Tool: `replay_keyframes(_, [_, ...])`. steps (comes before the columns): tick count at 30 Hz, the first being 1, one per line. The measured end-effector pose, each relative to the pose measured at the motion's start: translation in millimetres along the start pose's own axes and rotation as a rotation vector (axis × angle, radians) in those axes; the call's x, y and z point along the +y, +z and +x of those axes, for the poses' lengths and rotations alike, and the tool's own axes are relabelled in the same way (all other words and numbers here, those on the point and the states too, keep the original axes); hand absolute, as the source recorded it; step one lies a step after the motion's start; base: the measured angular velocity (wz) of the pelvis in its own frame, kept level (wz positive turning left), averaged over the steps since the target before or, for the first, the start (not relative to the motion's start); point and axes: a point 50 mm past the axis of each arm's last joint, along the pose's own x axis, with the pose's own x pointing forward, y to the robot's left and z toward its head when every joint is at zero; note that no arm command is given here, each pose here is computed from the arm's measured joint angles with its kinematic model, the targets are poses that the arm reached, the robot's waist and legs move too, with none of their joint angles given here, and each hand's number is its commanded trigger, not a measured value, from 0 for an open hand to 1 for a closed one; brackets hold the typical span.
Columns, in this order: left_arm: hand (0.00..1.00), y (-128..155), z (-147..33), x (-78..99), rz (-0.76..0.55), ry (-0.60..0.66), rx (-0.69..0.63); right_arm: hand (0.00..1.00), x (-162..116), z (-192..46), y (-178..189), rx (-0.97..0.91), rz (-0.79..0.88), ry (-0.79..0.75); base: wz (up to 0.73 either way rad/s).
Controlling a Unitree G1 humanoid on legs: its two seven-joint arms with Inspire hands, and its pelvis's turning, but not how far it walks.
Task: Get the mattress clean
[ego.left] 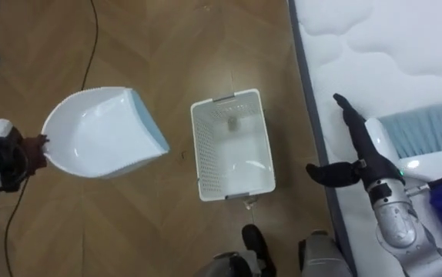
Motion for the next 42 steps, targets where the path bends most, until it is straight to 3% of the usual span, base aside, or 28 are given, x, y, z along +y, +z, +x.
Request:
replay_keyframes(3, [1.00, 1.8, -0.5, 2.2, -0.059, 0.042, -0.021, 0.00, 0.1, -0.5, 0.2, -0.006, 0.011, 0.002, -0.09])
replay_keyframes(6, [1.00, 2.5, -5.9, -8.0, -0.232, 0.073, -0.069, 0.00, 0.9, -2.6, -2.7, 0.007, 0.049, 0.000, -0.33])
replay_keyframes(9, [1.00, -5.7, -19.9, -41.8, -0.384, 0.026, -0.101, 0.00, 5.4, -10.5, -14.9, 0.055, 0.044, 0.019, -0.78])
replay_keyframes(11, [1.00, -9.5, -33.6, -73.7, -0.518, -0.039, -0.100, 0.00, 8.7, -23.8, -33.8, 0.145, 0.066, 0.026, -0.68])
replay_keyframes(16, [1.00, -6.8, -58.8, -104.1, -0.691, -0.119, -0.142, 0.00, 10.4, -50.0, -63.0, 0.307, 0.121, -0.047, -0.37])
replay_keyframes(19, [1.00, 17.0, -64.6, -99.6, -0.790, -0.148, -0.247, 0.00, 3.5, -57.1, -73.9, 0.375, 0.154, -0.116, -0.21])
replay_keyframes(23, [1.00, 33.5, -76.5, -85.8, -0.928, -0.091, -0.360, 0.00, 4.2, -61.0, -72.9, 0.391, 0.190, -0.165, -1.02])
replay_keyframes(28, [1.00, 40.2, -97.6, -110.1, -1.081, -0.099, -0.345, 0.00, 17.2, -64.9, -67.0, 0.390, 0.218, -0.140, -2.14])
replay_keyframes(38, [1.00, 50.3, -103.6, -127.2, -1.226, -0.063, -0.258, 0.00, 35.7, -62.8, -52.9, 0.340, 0.260, -0.100, -1.67])
replay_keyframes(42, [1.00, 54.4, -102.1, -132.1, -1.241, -0.074, -0.253, 0.00, 42.8, -67.3, -51.8, 0.342, 0.271, -0.075, -0.49])
